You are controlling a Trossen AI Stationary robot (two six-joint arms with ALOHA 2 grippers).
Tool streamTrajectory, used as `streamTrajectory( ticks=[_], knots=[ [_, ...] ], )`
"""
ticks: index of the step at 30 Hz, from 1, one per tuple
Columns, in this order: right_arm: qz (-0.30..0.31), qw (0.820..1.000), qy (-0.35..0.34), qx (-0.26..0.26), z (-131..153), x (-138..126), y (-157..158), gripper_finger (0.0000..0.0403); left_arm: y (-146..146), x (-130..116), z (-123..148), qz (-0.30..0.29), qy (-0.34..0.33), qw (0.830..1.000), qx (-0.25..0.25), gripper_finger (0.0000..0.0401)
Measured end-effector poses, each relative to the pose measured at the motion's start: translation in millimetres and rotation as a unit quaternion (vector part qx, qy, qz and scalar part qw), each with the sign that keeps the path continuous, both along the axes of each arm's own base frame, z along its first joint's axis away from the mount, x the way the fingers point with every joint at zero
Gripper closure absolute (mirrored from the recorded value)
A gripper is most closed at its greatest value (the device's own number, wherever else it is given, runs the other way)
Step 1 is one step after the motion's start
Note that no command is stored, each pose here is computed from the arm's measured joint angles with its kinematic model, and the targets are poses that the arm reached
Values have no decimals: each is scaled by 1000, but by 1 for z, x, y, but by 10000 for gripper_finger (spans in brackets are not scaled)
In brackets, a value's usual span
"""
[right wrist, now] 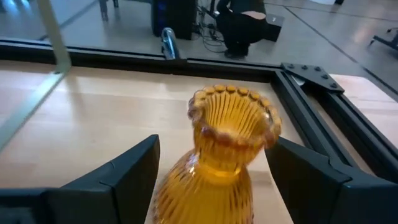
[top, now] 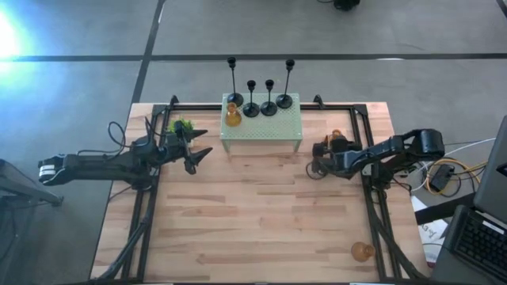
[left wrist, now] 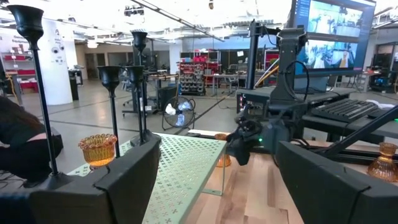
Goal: Pick & Place candle stick holders
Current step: Put the top orange glass candle holder on the shelf aligned with the other orange glass candle holder
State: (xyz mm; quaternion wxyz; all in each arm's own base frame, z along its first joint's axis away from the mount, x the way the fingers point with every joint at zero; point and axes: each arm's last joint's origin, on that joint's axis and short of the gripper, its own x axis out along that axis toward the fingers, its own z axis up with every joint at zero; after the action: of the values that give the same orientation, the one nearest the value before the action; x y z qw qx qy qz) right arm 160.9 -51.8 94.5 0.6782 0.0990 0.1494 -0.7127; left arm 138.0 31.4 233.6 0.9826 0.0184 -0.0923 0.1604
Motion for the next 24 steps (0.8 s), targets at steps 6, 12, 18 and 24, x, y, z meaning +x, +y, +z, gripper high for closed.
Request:
streamTrajectory(
  ticks=[6,12,18,24],
  knots=[
    [-19,1000,8,20,-1,-1,-12,146,0,0,0,0,1,1000,0,75],
    [-17,1000,8,25,-1,-1,-12,239,0,0,0,0,1,1000,0,75],
    [-4,999,38,18,2,0,-12,295,0,0,0,1,1,1000,-2,75],
    [17,998,56,29,8,-1,-12,295,0,0,0,5,-1,1000,-2,75]
  ],
)
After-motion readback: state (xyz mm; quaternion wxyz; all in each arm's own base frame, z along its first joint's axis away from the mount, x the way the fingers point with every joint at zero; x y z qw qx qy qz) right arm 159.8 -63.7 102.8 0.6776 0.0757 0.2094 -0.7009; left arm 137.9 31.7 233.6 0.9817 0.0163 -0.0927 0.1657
